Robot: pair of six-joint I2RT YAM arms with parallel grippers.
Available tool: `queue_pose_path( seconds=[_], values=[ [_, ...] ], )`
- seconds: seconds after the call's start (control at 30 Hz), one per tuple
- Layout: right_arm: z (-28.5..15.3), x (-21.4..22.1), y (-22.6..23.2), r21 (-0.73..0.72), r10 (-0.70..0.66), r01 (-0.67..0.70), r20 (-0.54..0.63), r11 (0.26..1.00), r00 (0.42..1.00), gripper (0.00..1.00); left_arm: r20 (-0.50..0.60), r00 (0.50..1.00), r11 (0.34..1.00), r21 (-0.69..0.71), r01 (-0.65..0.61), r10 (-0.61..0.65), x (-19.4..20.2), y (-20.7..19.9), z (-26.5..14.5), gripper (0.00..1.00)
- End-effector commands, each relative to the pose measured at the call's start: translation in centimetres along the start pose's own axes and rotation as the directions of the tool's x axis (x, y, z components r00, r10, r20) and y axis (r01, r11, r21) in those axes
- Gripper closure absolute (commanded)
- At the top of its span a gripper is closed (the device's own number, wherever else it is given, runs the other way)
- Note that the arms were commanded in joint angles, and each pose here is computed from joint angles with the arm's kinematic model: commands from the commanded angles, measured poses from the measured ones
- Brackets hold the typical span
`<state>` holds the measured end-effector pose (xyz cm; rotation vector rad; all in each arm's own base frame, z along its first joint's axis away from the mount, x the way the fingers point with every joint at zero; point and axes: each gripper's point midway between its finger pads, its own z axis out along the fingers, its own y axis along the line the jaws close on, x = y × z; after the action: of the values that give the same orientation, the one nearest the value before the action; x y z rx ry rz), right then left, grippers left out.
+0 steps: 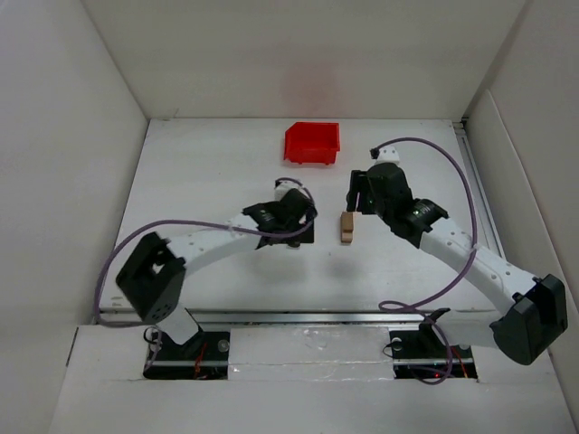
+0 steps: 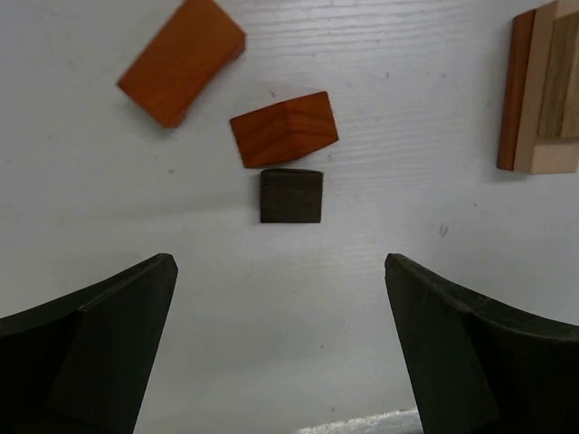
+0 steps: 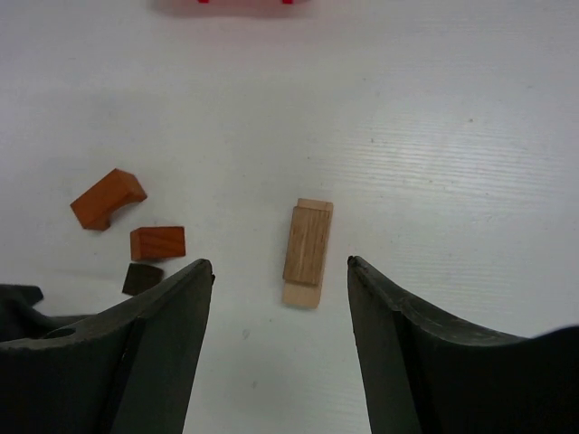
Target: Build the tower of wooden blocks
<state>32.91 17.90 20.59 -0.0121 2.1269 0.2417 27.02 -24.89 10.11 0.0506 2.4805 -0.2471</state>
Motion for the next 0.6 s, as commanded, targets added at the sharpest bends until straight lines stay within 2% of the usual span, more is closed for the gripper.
queue_pose_path(
  seconds=[0.0,0.1,0.3,0.57],
  values=[
    [0.3,-0.9,0.3,-0.067,0.034,-0.032,0.031,0.997,0.999,0.33,0.054,0.998,0.996,-0.092,0.012,-0.007,-0.5,-3.0,0.7,0.01],
    [0.1,-0.5,1.4,-0.136,0.038,-0.034,0.024,0.99,0.999,0.34,0.026,1.0,0.994,-0.113,0.0,0.003,0.6,-3.5,2.5,0.02],
    [-0.8,-0.8,1.9,-0.18,0.04,-0.033,0.035,0.983,0.999,0.34,-0.013,0.999,0.988,-0.149,-0.045,0.043,1.3,-3.9,4.7,0.17],
    [-1.5,-0.5,2.7,-0.234,0.041,-0.03,0.041,0.972,0.998,0.34,-0.042,0.995,0.985,-0.147,-0.092,0.087,0.7,-2.9,6.1,0.16]
  ],
)
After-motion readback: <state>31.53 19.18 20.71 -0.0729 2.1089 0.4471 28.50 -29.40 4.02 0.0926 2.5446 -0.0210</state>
